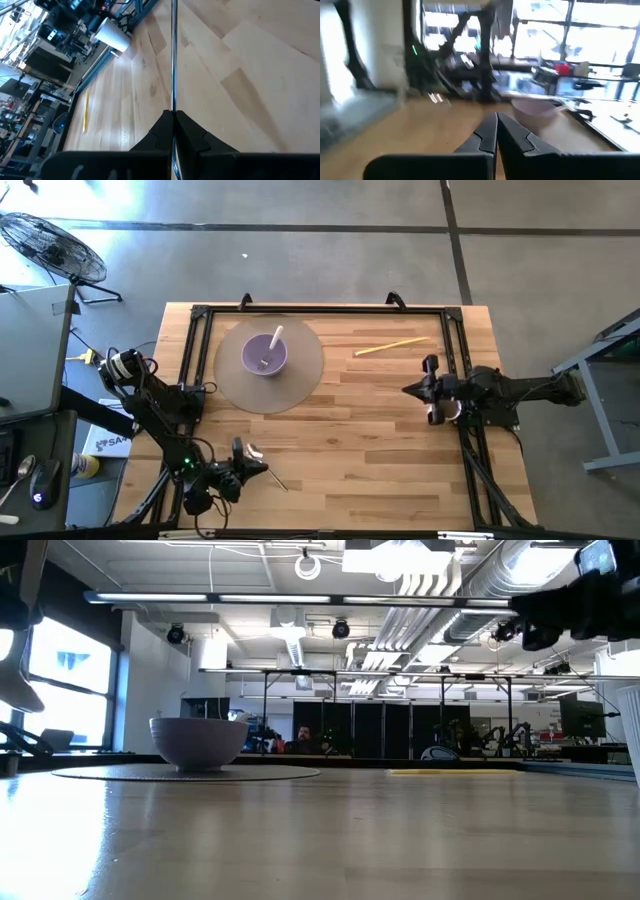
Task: Pick & Place Utensil
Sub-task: Put the silver spoon into the violet bowl on the brown mat
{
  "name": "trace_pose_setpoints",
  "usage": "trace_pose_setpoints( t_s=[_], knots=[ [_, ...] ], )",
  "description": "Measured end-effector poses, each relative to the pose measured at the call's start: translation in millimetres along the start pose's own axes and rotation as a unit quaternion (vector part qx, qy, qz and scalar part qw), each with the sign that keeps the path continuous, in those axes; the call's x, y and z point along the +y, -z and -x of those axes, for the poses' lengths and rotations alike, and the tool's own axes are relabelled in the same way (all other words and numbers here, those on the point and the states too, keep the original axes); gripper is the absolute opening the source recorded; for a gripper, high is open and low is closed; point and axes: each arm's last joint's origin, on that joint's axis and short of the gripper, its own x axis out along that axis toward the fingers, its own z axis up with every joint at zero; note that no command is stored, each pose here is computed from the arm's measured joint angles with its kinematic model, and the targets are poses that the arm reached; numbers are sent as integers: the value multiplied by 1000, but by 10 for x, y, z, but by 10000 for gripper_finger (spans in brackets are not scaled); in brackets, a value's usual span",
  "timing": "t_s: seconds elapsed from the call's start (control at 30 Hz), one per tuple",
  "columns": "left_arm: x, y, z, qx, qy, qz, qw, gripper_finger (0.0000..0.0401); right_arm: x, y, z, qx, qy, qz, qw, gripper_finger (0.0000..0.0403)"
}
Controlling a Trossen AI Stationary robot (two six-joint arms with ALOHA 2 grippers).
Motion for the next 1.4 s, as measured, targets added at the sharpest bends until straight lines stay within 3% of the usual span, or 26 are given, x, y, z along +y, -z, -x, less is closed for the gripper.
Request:
trace_pose_setpoints(
  t_s=[0.1,0.2,0.27,0.5,0.63,0.8,1.03,1.23,1.4],
  knots=[
    [38,17,-79,9,6,27,1000,1,-9,-107,5,-56,9,-69,996,5],
    [97,111,-210,16,19,57,998,1,-43,-209,19,-112,56,-79,989,5],
    [147,182,-296,12,20,79,997,1,-47,-239,12,-128,59,-81,987,5],
    [290,282,-389,-48,-3,97,994,1,17,-291,-118,-154,-43,-70,985,4],
    [362,269,-402,-56,-16,98,993,1,91,-272,-262,-166,-65,-57,982,4],
    [431,257,-374,-47,-37,77,995,1,244,-294,-598,-141,-98,-25,985,4],
    [591,205,-278,-63,-62,46,995,1,470,-272,-1324,-76,-121,27,989,4],
    [949,384,-134,-80,-97,80,989,1,559,-238,-1777,-51,-121,1,991,4],
    [1319,525,-82,-103,-129,87,982,1,584,-222,-1935,-21,-113,0,993,4]
  ],
)
